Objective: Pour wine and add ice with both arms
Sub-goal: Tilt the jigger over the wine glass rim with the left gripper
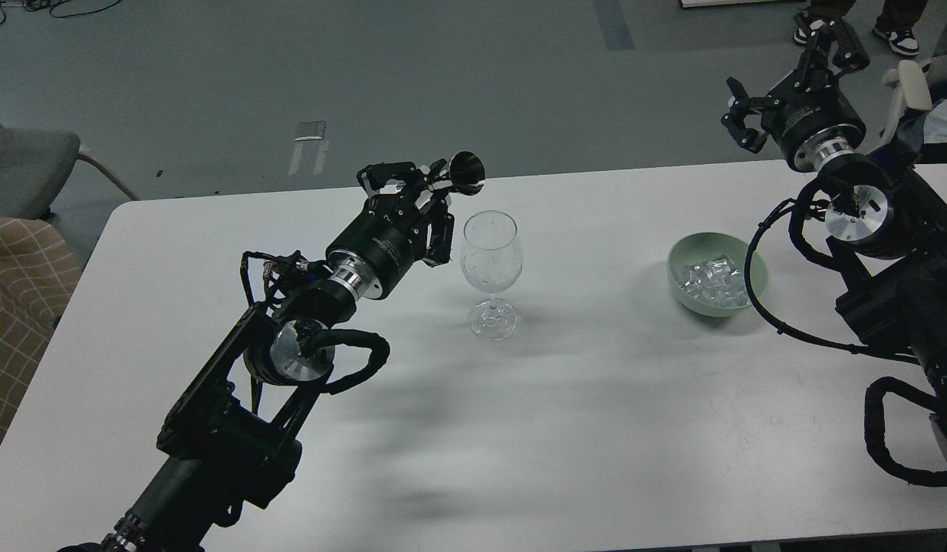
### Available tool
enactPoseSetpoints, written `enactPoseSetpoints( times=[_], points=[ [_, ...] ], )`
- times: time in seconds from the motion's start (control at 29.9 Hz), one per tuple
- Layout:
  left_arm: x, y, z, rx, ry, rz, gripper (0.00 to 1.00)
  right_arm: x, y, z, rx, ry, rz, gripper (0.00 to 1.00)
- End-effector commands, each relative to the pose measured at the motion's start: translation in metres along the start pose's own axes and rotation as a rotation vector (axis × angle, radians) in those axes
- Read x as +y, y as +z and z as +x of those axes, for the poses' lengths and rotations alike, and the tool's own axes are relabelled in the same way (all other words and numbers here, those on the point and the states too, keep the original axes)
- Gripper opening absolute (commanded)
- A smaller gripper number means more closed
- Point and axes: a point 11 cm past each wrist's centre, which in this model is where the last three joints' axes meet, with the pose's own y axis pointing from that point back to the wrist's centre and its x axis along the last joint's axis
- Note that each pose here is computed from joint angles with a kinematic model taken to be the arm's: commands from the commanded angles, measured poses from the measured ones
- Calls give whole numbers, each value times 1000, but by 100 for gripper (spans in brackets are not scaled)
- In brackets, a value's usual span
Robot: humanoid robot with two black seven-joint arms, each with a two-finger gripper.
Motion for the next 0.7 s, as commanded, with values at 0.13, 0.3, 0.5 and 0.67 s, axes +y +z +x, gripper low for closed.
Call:
enactPoseSetpoints(
  times=[0.13, 0.3, 0.5, 0.67],
  points=[
    [0, 0, 1, -9, 2, 0, 0, 0, 0, 0, 0, 0, -1, 100],
    [0, 0, 0, -35, -6, 0, 0, 1, 1, -1, 0, -4, 0, 100],
    [1, 0, -2, -93, -28, 0, 0, 1, 1, -1, 0, -8, 1, 100],
    [1, 0, -2, -134, -30, 0, 0, 2, 1, -1, -1, -10, 1, 100]
  ],
)
